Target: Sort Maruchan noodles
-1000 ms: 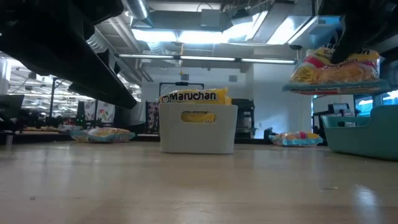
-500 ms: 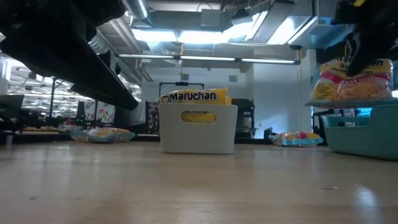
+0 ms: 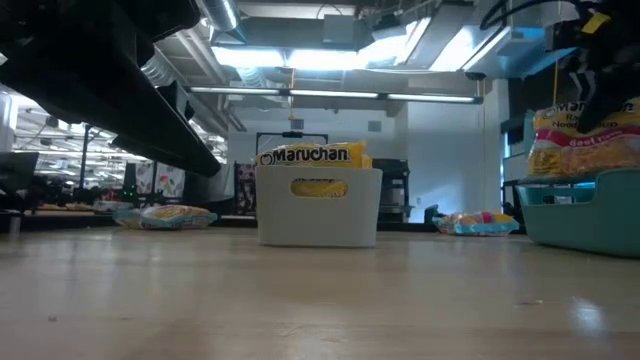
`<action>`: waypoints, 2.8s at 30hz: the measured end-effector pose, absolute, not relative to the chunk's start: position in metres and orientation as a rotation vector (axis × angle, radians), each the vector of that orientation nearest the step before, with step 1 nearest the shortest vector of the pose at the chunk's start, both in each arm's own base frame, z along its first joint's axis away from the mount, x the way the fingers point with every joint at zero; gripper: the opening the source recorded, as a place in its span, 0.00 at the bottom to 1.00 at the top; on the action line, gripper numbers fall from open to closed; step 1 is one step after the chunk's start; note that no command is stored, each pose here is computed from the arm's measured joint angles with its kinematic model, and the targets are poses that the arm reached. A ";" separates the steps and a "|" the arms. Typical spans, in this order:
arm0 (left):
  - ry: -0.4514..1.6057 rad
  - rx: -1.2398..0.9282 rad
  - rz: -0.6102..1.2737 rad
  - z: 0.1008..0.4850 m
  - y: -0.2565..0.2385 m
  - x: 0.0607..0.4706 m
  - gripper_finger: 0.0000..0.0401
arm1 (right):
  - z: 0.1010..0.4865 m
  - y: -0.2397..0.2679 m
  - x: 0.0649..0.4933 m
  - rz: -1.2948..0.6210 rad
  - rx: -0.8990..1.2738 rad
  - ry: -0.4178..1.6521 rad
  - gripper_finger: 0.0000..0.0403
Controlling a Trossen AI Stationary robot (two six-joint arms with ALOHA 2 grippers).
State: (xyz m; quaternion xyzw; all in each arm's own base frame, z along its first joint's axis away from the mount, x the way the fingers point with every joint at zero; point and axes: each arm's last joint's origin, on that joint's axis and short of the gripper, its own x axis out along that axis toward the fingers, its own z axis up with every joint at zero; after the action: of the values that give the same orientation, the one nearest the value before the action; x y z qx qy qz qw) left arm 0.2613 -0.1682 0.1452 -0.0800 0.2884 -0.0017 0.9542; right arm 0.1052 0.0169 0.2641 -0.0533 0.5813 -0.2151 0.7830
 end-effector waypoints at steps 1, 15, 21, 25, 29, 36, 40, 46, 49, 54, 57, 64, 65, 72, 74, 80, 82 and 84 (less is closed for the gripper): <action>0.586 -0.163 -0.002 0.145 -0.168 0.262 0.49 | 0.264 0.017 0.105 -0.464 -0.127 1.251 0.08; 0.587 -0.163 0.001 0.145 -0.167 0.262 0.49 | 0.248 0.018 0.109 -0.380 -0.273 1.351 0.08; 0.588 -0.162 0.002 0.145 -0.167 0.262 0.49 | 0.240 0.020 0.120 -0.419 -0.280 1.366 0.08; 0.588 -0.161 0.002 0.145 -0.167 0.262 0.49 | 0.231 0.017 0.132 -0.451 -0.277 1.447 0.08; 0.589 -0.161 0.002 0.145 -0.167 0.262 0.49 | 0.221 0.011 0.143 -0.480 -0.256 1.536 0.08; 0.601 -0.152 0.004 0.144 -0.167 0.261 0.49 | 0.211 -0.002 0.160 -0.546 -0.187 1.552 0.08; 0.602 -0.152 0.004 0.144 -0.167 0.261 0.49 | 0.207 -0.008 0.165 -0.564 -0.165 1.556 0.08; 0.601 -0.153 0.004 0.144 -0.167 0.261 0.49 | 0.204 -0.015 0.167 -0.595 -0.142 1.579 0.08; 0.601 -0.153 0.004 0.144 -0.167 0.261 0.49 | 0.203 -0.017 0.167 -0.607 -0.140 1.580 0.12; 0.600 -0.153 0.004 0.144 -0.167 0.261 0.49 | 0.203 -0.017 0.167 -0.609 -0.144 1.580 0.28; 0.600 -0.153 0.004 0.144 -0.167 0.261 0.49 | 0.204 -0.017 0.167 -0.608 -0.143 1.582 0.38; 0.600 -0.153 0.004 0.144 -0.167 0.261 0.49 | 0.203 -0.016 0.167 -0.629 -0.093 1.576 0.49; 0.600 -0.153 0.004 0.144 -0.167 0.261 0.49 | 0.203 -0.015 0.166 -0.611 -0.065 1.588 0.49; 0.600 -0.149 0.005 0.144 -0.166 0.262 0.49 | 0.218 -0.014 0.164 -0.673 -0.001 1.616 0.49; 0.599 -0.148 0.005 0.144 -0.166 0.262 0.49 | 0.225 -0.012 0.168 -0.691 0.056 1.581 0.49; 0.591 -0.114 0.010 0.144 -0.166 0.262 0.49 | 0.244 0.020 0.194 -0.584 0.147 1.294 0.44; 0.574 -0.101 0.030 0.145 -0.165 0.262 0.49 | 0.247 0.035 0.203 -0.521 0.124 1.167 0.42; 0.571 -0.102 0.024 0.146 -0.164 0.264 0.50 | 0.249 0.051 0.211 -0.460 0.115 1.045 0.39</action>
State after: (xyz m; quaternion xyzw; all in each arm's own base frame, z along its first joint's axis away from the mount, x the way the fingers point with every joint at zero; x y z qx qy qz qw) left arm 0.2637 -0.1642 0.1456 -0.0504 0.2814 0.0116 0.9582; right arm 0.2107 0.0514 0.2486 0.0546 0.4941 -0.2176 0.8400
